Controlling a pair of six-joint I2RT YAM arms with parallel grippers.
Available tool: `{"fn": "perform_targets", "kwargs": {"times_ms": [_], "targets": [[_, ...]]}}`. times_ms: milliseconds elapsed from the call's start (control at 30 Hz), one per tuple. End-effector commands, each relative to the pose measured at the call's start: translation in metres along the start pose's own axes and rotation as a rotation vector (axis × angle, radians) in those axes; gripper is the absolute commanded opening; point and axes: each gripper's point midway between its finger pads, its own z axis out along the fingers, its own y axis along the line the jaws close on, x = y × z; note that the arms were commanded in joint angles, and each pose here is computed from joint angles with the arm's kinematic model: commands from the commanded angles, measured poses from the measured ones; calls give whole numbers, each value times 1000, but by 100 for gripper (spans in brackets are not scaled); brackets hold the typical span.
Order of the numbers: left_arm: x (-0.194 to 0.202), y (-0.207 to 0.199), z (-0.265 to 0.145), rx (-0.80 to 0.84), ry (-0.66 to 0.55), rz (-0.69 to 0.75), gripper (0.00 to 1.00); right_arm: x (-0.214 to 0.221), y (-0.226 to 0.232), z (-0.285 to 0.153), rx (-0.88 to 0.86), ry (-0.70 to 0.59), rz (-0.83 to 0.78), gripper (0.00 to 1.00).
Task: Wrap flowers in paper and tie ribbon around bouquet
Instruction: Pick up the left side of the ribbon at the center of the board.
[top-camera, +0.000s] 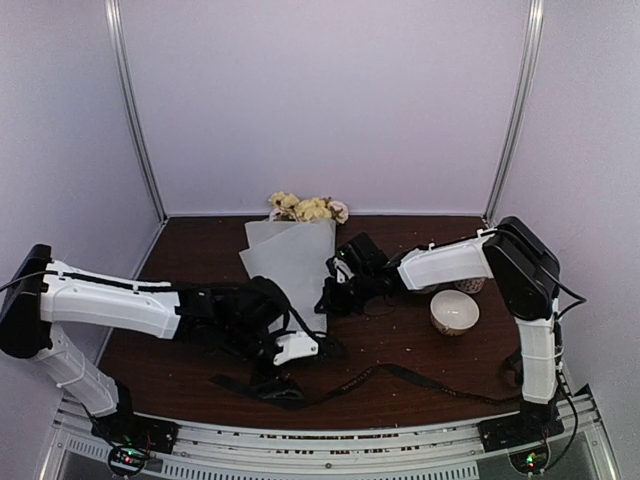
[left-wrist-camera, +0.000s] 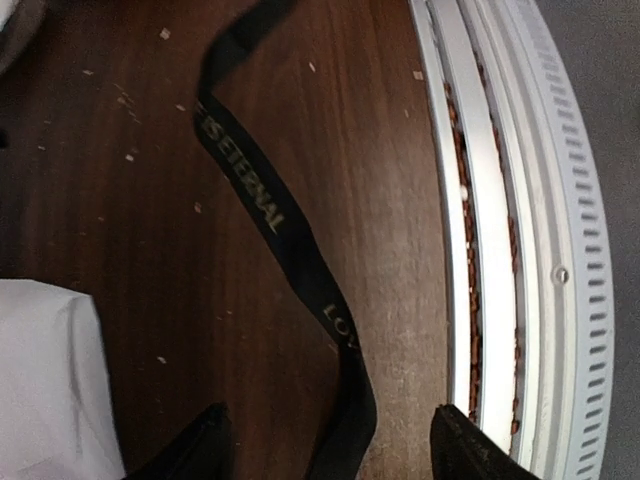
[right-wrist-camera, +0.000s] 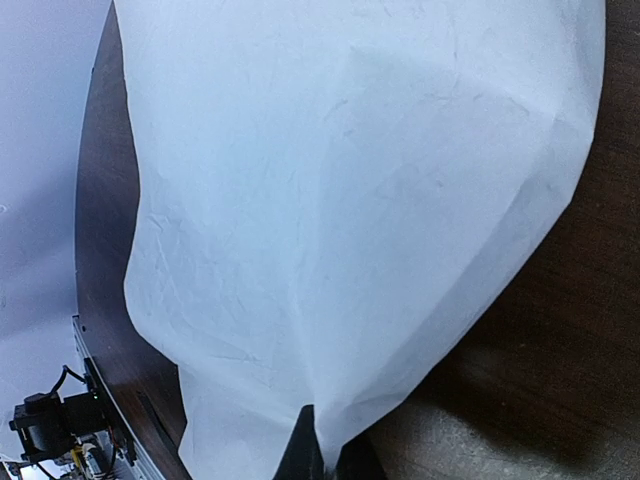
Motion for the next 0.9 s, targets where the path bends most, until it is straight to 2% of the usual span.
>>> {"fn": "perform_targets", "kwargs": {"times_ms": [0, 200, 400, 467, 567, 633, 767, 867], "targets": [[9, -8, 21, 73, 163, 190, 71, -5, 8, -2, 10, -9, -80, 0], [40, -4, 60, 73, 456, 269, 70, -4, 2, -1, 46, -9, -114, 0], [70, 0, 66, 70, 572, 275, 54, -4, 4, 0, 41, -5, -116, 0], [74, 0, 67, 74, 589, 272, 41, -7, 8, -3, 39, -6, -124, 0], [80, 11, 64, 10, 623, 250, 0, -10, 16, -8, 28, -10, -130, 0], [88, 25, 57, -63, 630, 147, 0, -12, 23, -13, 6, -10, -123, 0], [109, 45, 39, -81, 550, -208, 0, -16, 32, -21, -23, -11, -109, 0], [116, 45, 32, -81, 499, -352, 0, -17, 38, -24, -43, -6, -103, 0]]}}
